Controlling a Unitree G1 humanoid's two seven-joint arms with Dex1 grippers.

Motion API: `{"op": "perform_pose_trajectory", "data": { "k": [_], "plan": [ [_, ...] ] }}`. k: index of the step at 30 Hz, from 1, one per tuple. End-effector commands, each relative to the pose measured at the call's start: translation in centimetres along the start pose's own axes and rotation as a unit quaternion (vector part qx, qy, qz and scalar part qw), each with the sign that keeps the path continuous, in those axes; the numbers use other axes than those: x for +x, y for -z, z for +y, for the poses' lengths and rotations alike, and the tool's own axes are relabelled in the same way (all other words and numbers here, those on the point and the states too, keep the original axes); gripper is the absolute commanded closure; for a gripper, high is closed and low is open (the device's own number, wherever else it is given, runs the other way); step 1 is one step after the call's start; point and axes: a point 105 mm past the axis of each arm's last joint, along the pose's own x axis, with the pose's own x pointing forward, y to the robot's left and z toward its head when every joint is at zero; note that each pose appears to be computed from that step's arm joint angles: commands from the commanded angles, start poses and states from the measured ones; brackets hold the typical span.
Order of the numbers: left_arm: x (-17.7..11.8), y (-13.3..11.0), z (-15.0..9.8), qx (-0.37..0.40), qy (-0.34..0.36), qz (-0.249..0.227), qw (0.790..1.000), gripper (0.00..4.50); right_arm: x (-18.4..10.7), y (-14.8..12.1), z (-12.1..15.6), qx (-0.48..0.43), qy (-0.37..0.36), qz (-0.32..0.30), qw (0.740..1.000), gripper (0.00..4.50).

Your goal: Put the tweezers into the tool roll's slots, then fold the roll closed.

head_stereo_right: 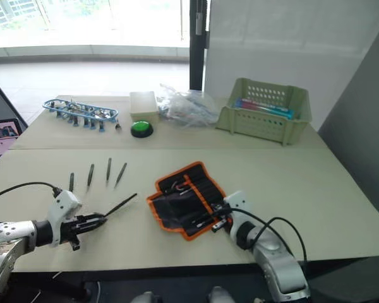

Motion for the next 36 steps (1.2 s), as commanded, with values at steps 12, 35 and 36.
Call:
{"op": "perform_pose_trajectory", "data": {
  "k": [12,35,36],
  "plan": [
    [-2.5,-1.0,2.1,0.003,-0.018,-0.021,1.000,1.88,0.0,2.4,0.3,0.017,-0.001,0.043,0.999,4.50],
    [1.6,1.0,-0.1,0.043,0.014,0.007,0.999,4.36,-0.3,2.3,0.0,0.016,0.009,0.040,0.999,4.50],
    [1.5,1.2,-0.1,0.038,0.015,0.009,0.999,4.49,-0.3,2.3,0.0,0.016,0.010,0.040,0.999,4.50]
  ]
}}
